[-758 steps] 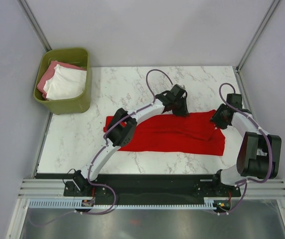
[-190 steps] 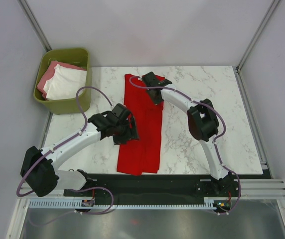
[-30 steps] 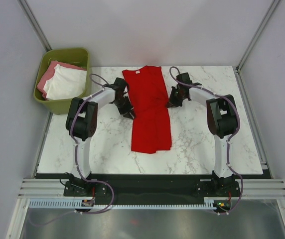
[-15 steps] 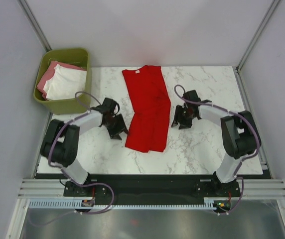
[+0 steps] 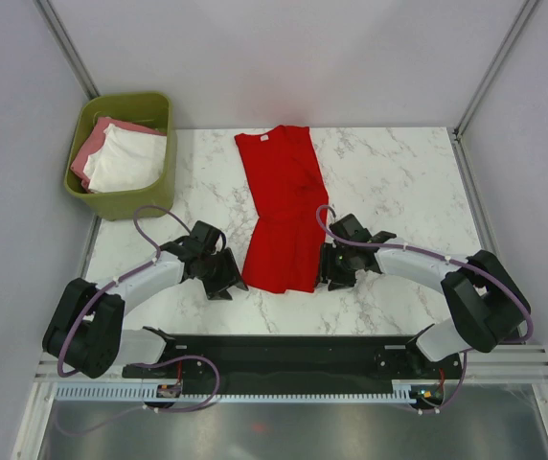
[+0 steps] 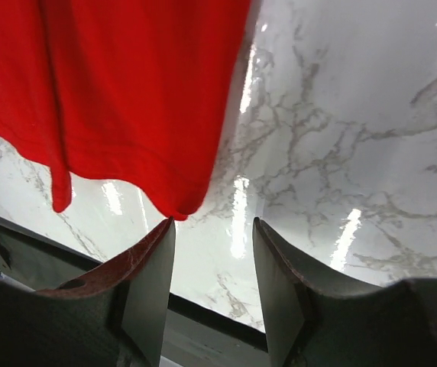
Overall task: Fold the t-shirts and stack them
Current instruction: Fold the tshirt
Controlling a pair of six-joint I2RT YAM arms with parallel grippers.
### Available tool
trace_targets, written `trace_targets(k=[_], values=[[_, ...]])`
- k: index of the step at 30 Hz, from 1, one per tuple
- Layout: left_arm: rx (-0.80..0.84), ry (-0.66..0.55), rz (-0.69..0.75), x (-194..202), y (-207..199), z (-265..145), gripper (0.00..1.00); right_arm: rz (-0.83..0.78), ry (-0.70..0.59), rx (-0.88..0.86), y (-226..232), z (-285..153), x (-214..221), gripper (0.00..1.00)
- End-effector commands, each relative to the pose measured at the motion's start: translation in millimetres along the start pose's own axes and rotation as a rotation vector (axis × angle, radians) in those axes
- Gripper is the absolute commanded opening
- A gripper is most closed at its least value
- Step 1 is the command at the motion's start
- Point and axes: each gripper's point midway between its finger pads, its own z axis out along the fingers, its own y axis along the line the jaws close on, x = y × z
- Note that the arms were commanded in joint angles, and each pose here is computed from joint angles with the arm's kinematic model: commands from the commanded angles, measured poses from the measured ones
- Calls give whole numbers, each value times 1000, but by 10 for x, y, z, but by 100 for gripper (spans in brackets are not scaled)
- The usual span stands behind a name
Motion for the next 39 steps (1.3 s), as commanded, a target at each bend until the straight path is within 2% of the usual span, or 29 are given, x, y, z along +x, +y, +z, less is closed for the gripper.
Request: trace_targets(k=[1, 7, 10, 15, 16, 17, 20, 28, 32, 39], values=[[23, -40, -15, -69, -56, -23, 61, 32, -67, -38, 188, 0, -121, 53], [26, -47, 3, -149, -124, -30, 61, 67, -87, -58, 336, 35, -268, 53], [24, -48, 8, -210, -163, -32, 61, 98, -80, -27, 305, 120, -297, 47], [3, -49, 24, -297, -189, -34, 61, 92, -57, 4, 316, 227, -223, 33], [6, -54, 27, -321, -217, -50, 61, 88, -46, 15, 296, 239, -195, 28], [-6, -42, 29, -301, -195, -38, 61, 86, -42, 28, 264, 232, -176, 18], [-2, -37, 33, -278, -193, -61, 61, 77, -38, 76, 134, 166, -101, 6], [-7, 9, 6, 30, -32, -35, 58, 65, -12, 101, -12, 148, 53, 6], [-30, 4, -5, 36, 33, -1, 57, 56, -20, 93, 33, 143, 3, 6], [-10, -5, -17, -73, -103, 48, 52, 34, -5, 99, 50, 144, -7, 5]])
